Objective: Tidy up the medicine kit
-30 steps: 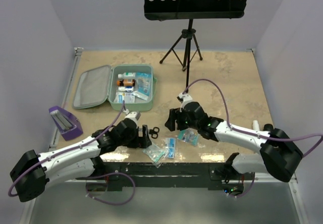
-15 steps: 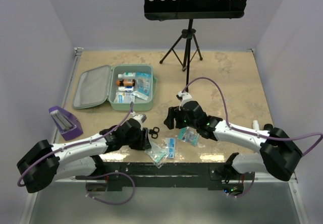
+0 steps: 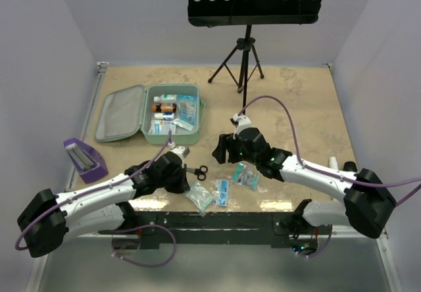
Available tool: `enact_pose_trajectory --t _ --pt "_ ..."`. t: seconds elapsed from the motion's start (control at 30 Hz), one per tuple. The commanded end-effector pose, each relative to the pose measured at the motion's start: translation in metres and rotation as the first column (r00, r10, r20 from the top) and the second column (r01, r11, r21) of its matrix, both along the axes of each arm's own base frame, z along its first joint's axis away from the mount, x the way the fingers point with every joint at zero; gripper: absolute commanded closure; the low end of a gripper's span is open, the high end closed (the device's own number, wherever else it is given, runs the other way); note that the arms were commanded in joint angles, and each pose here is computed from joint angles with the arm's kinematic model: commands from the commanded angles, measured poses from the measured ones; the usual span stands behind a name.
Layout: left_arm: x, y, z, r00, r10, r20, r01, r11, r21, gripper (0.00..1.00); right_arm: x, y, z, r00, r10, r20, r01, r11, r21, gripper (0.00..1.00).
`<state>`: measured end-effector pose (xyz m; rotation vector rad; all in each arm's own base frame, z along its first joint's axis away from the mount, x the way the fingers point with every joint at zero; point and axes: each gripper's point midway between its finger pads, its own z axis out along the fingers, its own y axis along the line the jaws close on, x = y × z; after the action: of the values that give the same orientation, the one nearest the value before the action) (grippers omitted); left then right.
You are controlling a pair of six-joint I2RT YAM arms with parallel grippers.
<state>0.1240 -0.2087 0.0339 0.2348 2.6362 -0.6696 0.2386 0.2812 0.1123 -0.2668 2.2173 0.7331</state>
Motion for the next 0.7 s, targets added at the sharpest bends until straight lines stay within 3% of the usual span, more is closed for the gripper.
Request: enact_pose_trajectory --t 0.0,0.13,0.37,0.67 --pt "0.023 -0.018 0.058 0.991 -0.015 0.13 0.024 0.997 -0.069 1.0 0.012 0.004 0.047 0.995 -0.025 0.095 0.02 0.998 0.054 0.28" --pt "0.043 -0.021 0.102 0.971 -0.004 0.238 0.02 0.998 -0.065 1.0 0.014 0.0 0.059 0.992 -0.042 0.12 0.035 0.998 0.061 0.28" --pt "0.085 -0.007 0.162 0.917 0.006 0.398 -0.025 0.999 0.043 1.0 0.01 -0.007 0.075 0.988 -0.054 0.142 0.043 0.996 0.08 0.28" --pt "0.159 0.047 0.234 0.784 0.149 0.603 -0.257 0.962 0.097 1.0 0.013 -0.015 0.092 0.978 -0.094 0.186 0.075 0.992 0.106 0.27"
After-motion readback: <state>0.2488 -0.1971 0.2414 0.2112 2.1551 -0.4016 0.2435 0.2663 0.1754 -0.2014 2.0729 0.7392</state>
